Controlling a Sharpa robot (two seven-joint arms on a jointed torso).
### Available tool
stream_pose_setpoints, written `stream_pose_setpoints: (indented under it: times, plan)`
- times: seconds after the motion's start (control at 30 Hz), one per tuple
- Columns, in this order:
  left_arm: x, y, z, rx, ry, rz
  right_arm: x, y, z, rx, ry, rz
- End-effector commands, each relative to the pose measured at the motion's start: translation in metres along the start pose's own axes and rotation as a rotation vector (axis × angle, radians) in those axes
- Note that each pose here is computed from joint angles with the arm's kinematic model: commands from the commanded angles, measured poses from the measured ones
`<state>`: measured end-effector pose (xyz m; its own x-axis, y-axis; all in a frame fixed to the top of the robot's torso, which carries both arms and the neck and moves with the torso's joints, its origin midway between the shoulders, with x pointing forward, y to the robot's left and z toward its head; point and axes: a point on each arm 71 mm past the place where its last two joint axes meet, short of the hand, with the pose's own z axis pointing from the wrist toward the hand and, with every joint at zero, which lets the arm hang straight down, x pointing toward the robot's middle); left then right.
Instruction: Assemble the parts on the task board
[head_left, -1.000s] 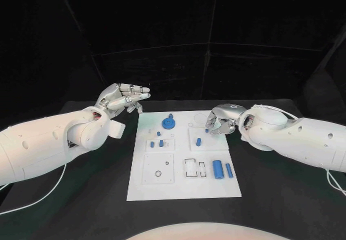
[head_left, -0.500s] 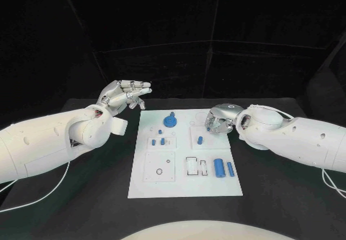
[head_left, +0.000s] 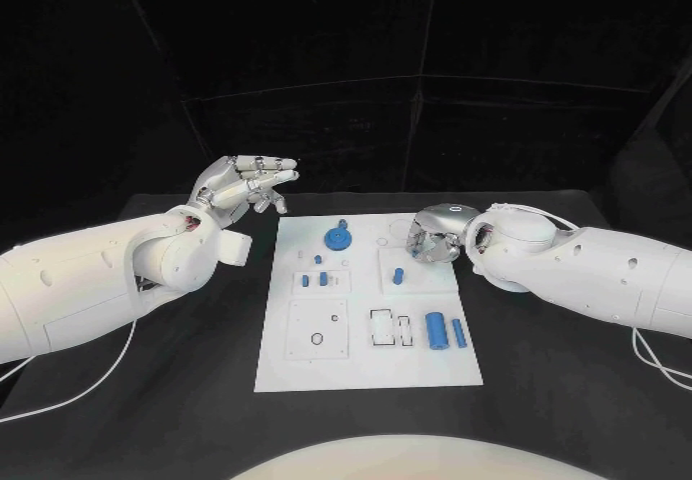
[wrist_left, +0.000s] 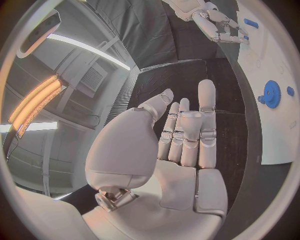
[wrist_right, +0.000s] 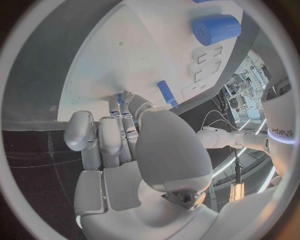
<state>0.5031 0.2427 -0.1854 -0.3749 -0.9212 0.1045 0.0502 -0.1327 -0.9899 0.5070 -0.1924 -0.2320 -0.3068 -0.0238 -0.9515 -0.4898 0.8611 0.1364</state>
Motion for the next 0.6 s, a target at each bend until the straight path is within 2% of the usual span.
stream_pose_setpoints:
  times: [0.03, 0.4, 0.5, 0.6]
  plan:
    - [0.0, -0.0026, 0.0003, 0.024, -0.009, -0.006, 0.0025, 0.0007, 0.001, 0.006, 0.046, -0.011]
    - [-0.0007, -0.0024, 0.0007, 0.024, -0.011, -0.005, 0.0049, 0.0039, 0.0028, 0.014, 0.075, -0.041]
    - [-0.001, -0.0024, 0.0007, 0.024, -0.012, -0.004, 0.0054, 0.0047, 0.0032, 0.017, 0.071, -0.05]
    - [-0.0017, -0.0023, 0.0008, 0.024, -0.013, -0.003, 0.0042, 0.0061, 0.0036, 0.024, 0.042, -0.063]
